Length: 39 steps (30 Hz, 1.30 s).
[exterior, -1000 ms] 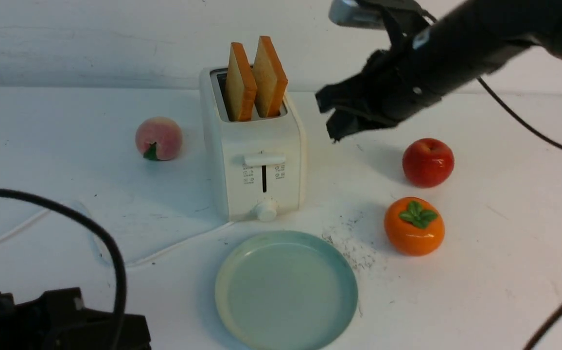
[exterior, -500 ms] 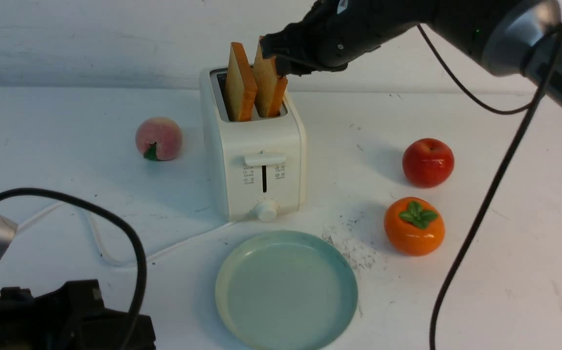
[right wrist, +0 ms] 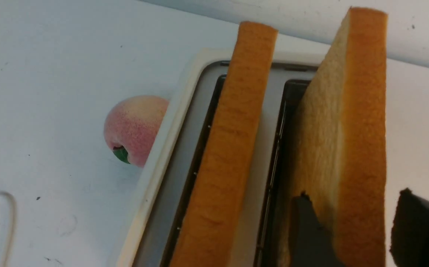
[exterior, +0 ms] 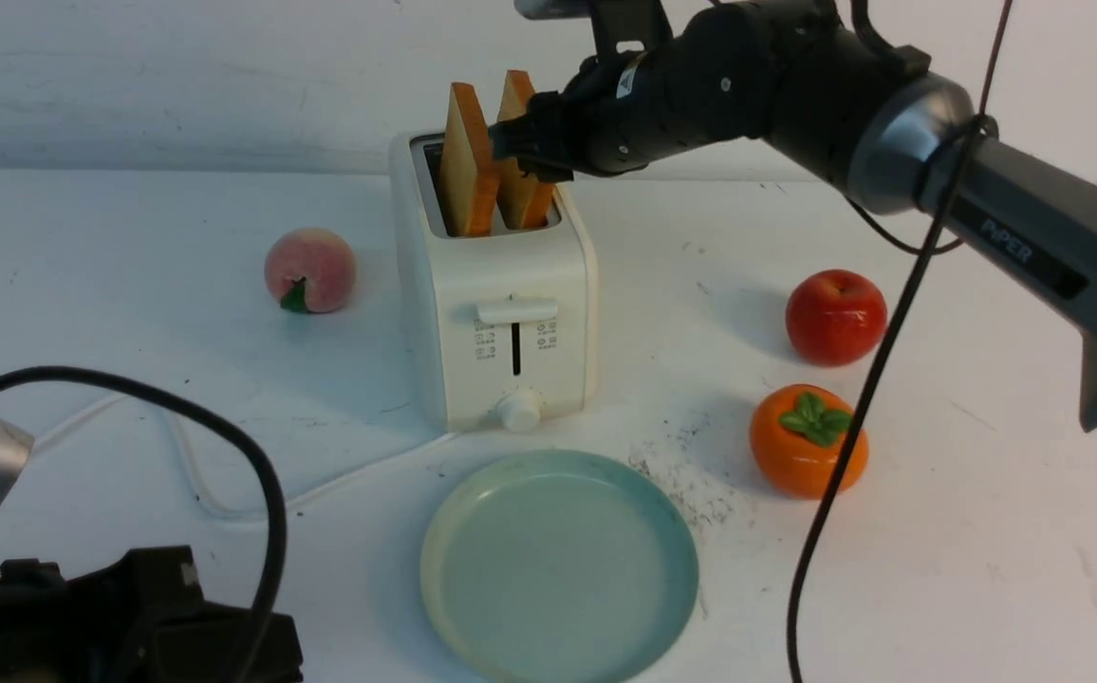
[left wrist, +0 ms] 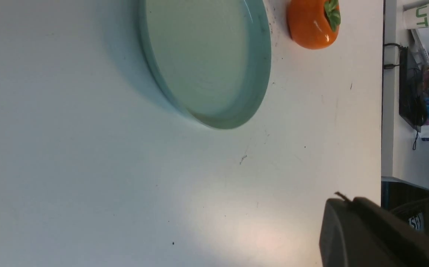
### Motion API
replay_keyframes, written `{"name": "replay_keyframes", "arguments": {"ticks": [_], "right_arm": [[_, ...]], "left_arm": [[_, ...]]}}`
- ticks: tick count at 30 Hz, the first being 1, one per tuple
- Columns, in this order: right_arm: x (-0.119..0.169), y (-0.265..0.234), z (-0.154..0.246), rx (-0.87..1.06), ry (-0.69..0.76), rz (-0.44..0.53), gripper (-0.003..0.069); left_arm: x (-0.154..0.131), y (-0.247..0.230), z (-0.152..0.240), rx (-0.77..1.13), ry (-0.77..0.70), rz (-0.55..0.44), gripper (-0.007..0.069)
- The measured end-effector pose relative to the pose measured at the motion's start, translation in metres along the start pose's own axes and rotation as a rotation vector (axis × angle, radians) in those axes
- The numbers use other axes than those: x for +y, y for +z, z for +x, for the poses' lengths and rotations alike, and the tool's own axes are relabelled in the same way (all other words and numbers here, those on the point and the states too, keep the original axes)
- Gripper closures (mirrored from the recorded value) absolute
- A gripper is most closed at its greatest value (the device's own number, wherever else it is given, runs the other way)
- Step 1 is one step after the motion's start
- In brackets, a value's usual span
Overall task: Take toasted bread from bread machine on white table place on plate.
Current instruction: 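Grasp the toast slice in the toaster and pull it up out of the slot with the right gripper, then place the held slice of bread on top of the slice on the plate with the right gripper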
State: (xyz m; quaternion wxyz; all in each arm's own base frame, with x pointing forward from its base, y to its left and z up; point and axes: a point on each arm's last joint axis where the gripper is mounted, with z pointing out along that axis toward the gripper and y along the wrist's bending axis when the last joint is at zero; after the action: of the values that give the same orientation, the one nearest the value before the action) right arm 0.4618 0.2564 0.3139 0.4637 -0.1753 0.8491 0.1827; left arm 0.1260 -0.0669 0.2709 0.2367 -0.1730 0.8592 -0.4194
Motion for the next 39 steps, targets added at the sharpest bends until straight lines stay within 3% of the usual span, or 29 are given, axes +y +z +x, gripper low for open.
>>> {"name": "replay_keyframes", "arguments": {"ticks": [3, 6, 17, 26, 28, 29, 33, 34, 35, 37, 39], "right_arm": [[0.000, 0.000, 0.000, 0.001, 0.000, 0.000, 0.0424], [0.000, 0.000, 0.000, 0.000, 0.002, 0.000, 0.0533], [0.004, -0.043, -0.032, -0.101, -0.071, 0.034, 0.0542], [0.007, -0.177, -0.089, -0.239, -0.240, 0.189, 0.0542], [0.006, -0.225, -0.096, -0.235, -0.270, 0.261, 0.0542], [0.005, -0.225, -0.095, -0.226, -0.272, 0.267, 0.0542], [-0.008, -0.292, -0.093, -0.149, -0.318, 0.470, 0.0542], [-0.009, -0.296, -0.093, -0.147, -0.325, 0.492, 0.0542], [-0.018, -0.309, -0.089, -0.083, -0.336, 0.602, 0.0542], [-0.028, -0.318, -0.084, -0.013, -0.330, 0.694, 0.0542], [-0.033, -0.322, -0.083, 0.011, -0.320, 0.731, 0.0542]], "left_arm": [[0.001, 0.000, 0.000, 0.000, 0.017, -0.007, 0.0638], [0.002, 0.000, 0.001, 0.009, 0.057, -0.024, 0.0637], [0.003, 0.000, 0.002, 0.029, 0.076, -0.036, 0.0629], [0.004, 0.000, 0.003, 0.029, 0.078, -0.039, 0.0624], [0.004, 0.000, 0.003, 0.030, 0.078, -0.039, 0.0622], [0.004, 0.000, 0.003, 0.030, 0.078, -0.039, 0.0622], [0.004, 0.000, 0.003, 0.034, 0.080, -0.039, 0.0617], [0.004, 0.000, 0.003, 0.036, 0.080, -0.039, 0.0616], [0.004, 0.000, 0.004, 0.045, 0.082, -0.041, 0.0613], [0.005, 0.000, 0.005, 0.054, 0.090, -0.048, 0.0608], [0.005, 0.000, 0.005, 0.056, 0.095, -0.053, 0.0607]]}}
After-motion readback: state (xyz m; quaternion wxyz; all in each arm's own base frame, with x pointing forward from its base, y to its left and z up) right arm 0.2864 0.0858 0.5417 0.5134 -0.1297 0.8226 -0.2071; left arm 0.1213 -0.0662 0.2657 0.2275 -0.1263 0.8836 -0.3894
